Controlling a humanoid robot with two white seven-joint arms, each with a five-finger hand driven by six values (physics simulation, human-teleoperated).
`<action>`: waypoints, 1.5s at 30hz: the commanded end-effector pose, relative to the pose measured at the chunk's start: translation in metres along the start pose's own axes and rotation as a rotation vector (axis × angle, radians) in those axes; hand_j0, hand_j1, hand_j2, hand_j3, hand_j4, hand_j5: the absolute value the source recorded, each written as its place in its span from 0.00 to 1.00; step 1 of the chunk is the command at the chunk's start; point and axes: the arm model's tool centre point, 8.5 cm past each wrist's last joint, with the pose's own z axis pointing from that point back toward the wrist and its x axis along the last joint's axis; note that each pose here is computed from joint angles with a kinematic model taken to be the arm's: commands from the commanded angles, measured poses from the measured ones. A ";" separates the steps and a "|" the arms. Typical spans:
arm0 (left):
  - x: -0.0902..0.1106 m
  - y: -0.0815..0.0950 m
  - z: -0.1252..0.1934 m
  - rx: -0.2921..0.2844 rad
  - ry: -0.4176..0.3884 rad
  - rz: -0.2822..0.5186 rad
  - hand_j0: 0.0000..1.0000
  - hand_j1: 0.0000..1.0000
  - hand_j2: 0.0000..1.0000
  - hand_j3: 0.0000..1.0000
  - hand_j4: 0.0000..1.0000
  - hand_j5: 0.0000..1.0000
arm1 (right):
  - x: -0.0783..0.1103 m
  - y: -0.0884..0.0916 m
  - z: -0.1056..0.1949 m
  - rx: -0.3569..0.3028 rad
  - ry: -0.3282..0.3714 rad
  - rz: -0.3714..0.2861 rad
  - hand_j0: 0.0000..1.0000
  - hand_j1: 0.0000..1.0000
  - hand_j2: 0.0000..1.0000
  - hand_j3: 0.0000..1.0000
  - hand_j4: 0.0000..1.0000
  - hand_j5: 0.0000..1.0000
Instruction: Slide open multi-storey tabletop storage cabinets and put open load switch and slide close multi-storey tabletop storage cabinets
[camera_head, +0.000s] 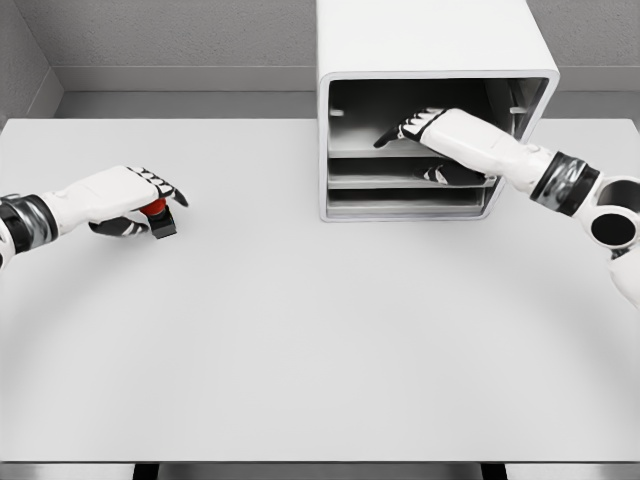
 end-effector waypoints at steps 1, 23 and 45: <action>-0.001 0.000 0.001 0.002 0.003 0.003 0.66 0.66 0.66 0.66 0.66 0.66 | 0.000 0.005 0.000 0.008 0.000 -0.012 0.75 0.75 0.75 0.75 0.75 0.75; 0.001 0.009 0.004 0.023 -0.001 -0.012 0.39 0.39 0.39 0.39 0.39 0.39 | 0.014 0.005 0.012 0.039 -0.034 0.027 0.77 0.77 0.77 0.77 0.77 0.77; 0.011 0.025 0.014 0.095 -0.011 -0.038 0.39 0.39 0.39 0.39 0.39 0.39 | 0.038 0.006 0.051 0.048 -0.057 0.064 0.77 0.77 0.77 0.77 0.77 0.77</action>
